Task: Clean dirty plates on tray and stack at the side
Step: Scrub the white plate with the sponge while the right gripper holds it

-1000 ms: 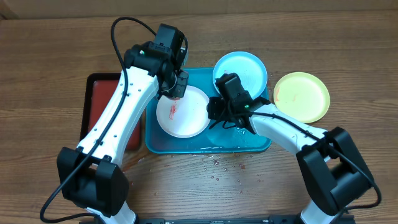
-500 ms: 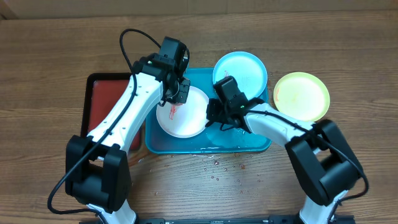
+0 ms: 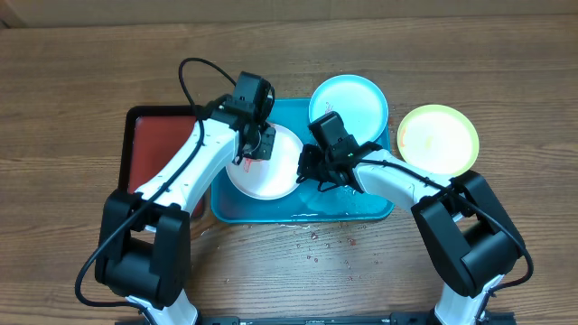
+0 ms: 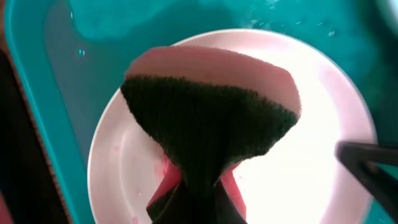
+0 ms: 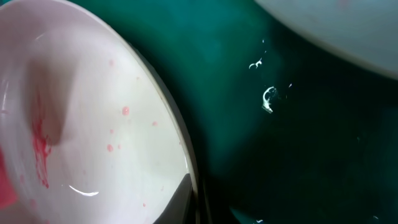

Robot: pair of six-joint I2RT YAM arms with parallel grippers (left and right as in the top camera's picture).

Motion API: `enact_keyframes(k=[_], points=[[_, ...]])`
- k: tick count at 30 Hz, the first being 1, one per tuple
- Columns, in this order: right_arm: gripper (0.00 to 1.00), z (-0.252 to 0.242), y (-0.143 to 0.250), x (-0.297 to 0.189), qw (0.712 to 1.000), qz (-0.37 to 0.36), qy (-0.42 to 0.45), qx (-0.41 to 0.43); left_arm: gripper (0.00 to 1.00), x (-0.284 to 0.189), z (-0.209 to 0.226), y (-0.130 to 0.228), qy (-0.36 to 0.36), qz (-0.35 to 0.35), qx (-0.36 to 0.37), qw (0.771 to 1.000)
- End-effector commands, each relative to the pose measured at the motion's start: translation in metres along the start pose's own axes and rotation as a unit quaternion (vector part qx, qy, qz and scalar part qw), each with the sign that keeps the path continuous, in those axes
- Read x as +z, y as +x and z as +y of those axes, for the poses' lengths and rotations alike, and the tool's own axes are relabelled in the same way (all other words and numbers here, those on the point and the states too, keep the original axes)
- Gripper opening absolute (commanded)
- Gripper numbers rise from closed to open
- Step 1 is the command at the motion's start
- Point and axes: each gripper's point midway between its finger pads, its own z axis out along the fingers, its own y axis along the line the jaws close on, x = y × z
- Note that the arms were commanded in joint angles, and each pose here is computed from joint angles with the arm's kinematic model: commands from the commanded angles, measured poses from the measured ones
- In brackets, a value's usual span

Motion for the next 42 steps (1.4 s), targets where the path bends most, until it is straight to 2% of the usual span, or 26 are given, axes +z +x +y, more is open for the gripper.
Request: enact_keyframes(k=[1, 15, 18, 20, 23, 34, 38, 42], points=[[0.04, 0.006, 0.0, 0.002, 1.0, 0.005, -0.007, 0.001, 0.04, 0.014, 0.012, 0.012, -0.024, 0.007, -0.01, 1.0], [0.04, 0.008, 0.002, 0.002, 1.0, 0.009, -0.012, 0.001, 0.04, 0.023, 0.04, 0.038, -0.104, 0.034, -0.01, 0.994], [0.04, 0.008, 0.002, 0.002, 1.0, 0.009, -0.012, 0.001, 0.04, 0.024, 0.028, 0.047, -0.07, 0.055, -0.006, 0.996], [0.04, 0.008, 0.002, 0.002, 1.0, 0.009, -0.012, 0.001, 0.04, 0.024, 0.012, 0.054, -0.019, 0.071, 0.012, 0.997], [0.04, 0.01, 0.002, 0.002, 1.0, 0.012, -0.018, 0.0, 0.04, 0.025, -0.007, 0.05, 0.036, 0.064, 0.043, 0.996], [0.04, 0.011, 0.002, 0.002, 1.0, 0.012, -0.02, -0.002, 0.04, 0.028, 0.027, -0.02, -0.073, -0.082, 0.0, 0.994], [0.04, 0.012, 0.002, 0.002, 1.0, 0.011, -0.021, -0.002, 0.04, 0.037, 0.037, -0.018, -0.104, -0.079, -0.03, 0.991], [0.04, 0.012, 0.002, 0.002, 1.0, 0.011, -0.021, -0.002, 0.04, 0.05, 0.035, 0.0, -0.099, -0.041, -0.027, 0.994]])
